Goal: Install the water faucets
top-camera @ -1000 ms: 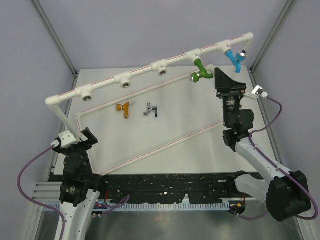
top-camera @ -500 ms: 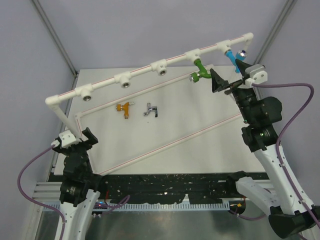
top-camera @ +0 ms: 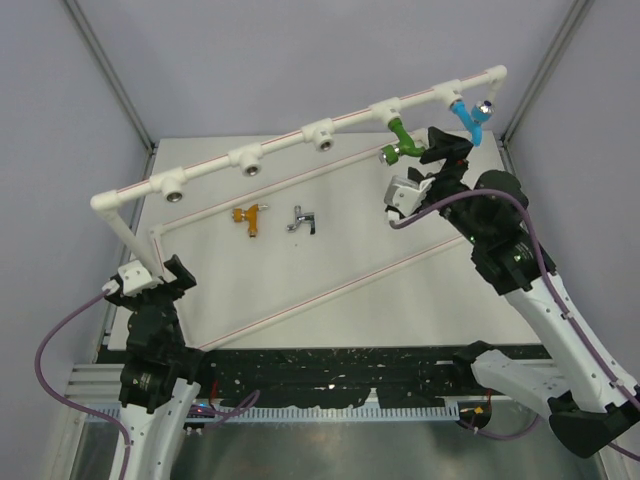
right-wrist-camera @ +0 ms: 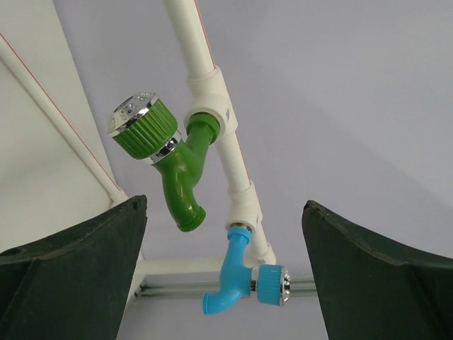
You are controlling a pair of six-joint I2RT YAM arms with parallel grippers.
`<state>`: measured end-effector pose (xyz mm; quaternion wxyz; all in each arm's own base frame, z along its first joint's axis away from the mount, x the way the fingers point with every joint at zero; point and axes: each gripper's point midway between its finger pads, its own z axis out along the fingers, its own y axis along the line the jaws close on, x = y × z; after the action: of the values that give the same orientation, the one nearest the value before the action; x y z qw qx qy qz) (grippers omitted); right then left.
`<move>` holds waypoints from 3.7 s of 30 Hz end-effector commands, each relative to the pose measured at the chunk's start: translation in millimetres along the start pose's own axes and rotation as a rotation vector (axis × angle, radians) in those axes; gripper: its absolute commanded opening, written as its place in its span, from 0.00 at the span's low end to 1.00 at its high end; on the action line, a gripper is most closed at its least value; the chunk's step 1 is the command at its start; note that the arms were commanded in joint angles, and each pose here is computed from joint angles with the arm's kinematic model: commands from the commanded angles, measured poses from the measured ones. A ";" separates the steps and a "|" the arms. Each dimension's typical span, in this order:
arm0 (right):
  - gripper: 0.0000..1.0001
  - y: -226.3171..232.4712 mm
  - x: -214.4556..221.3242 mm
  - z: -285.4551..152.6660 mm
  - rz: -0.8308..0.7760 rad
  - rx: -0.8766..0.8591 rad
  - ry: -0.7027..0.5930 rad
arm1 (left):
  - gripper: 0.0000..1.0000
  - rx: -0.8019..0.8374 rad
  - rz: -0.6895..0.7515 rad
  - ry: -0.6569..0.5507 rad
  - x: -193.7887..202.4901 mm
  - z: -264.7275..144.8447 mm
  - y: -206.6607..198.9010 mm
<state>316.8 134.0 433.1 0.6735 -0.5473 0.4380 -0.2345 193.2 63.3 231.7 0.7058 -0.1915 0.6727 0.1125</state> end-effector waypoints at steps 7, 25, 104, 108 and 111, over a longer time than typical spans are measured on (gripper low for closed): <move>0.90 -4.9 15.3 23.6 -0.322 -0.001 0.103 | 1.00 0.018 -0.114 -0.154 -32.2 -18.6 10.3; 0.46 11.1 8.5 62.9 0.066 0.077 -0.003 | 1.00 0.017 -0.116 -0.157 -32.5 -19.1 10.9; 0.72 -25.1 39.3 39.3 -0.469 0.131 0.173 | 1.00 0.028 -0.116 -0.155 -32.4 -19.2 9.0; 0.53 -19.3 35.5 47.2 -0.262 0.154 0.117 | 1.00 0.026 -0.115 -0.154 -31.8 -18.9 9.1; 0.32 -10.4 24.5 48.8 -0.018 0.180 0.022 | 1.00 0.026 -0.116 -0.156 -32.1 -18.9 9.1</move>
<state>384.7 126.2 397.4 0.5959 -0.5861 0.3894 -0.3869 193.4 62.2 231.2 0.7053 -0.1891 0.6742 0.1108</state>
